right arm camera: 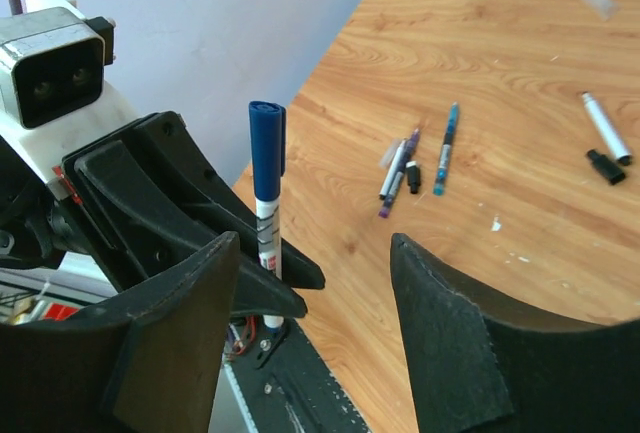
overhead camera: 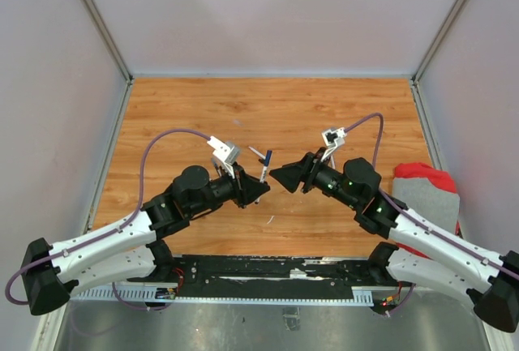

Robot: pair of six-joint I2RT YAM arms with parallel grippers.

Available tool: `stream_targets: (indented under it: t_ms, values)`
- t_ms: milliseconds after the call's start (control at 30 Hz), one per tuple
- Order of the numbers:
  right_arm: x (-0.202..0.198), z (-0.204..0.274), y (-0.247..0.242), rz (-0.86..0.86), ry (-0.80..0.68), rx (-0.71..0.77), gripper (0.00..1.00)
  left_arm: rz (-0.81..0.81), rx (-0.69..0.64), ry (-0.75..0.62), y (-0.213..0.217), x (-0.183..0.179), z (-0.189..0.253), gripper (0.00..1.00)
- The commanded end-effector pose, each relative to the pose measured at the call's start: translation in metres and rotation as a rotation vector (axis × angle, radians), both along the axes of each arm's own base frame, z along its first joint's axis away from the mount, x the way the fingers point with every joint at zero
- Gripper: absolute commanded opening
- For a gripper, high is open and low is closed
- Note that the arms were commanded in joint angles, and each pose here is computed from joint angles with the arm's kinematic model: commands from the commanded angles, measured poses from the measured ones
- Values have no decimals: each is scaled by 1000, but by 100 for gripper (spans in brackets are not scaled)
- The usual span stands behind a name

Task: Insert the pens into the pen caps
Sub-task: Insert the pen cap onto the pen.

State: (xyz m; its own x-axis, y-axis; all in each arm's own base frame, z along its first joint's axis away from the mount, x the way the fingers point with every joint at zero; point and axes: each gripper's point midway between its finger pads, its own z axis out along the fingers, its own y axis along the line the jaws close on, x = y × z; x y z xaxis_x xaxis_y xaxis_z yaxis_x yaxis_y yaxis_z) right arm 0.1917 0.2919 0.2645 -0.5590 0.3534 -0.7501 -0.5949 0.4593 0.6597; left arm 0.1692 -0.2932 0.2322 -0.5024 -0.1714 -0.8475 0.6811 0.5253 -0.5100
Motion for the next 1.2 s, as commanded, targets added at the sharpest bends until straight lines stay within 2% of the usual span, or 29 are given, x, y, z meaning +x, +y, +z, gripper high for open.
stream_targets:
  t_ms: [0,300,533,867,1167]
  values:
    - [5,8,-25,-93,-66,-90,64,14,-49,-55,1,2,25,1]
    - [12,44,-63,-236,-182,-142,66,28,-28,-56,5,3,22,1]
    - [26,59,-77,-319,-128,-272,65,22,-20,-52,3,2,21,1]
    - [25,86,-25,-99,-100,-188,68,12,-26,-46,1,1,19,0]
    - [24,74,14,28,-44,-133,66,4,-26,-44,-1,1,18,1]
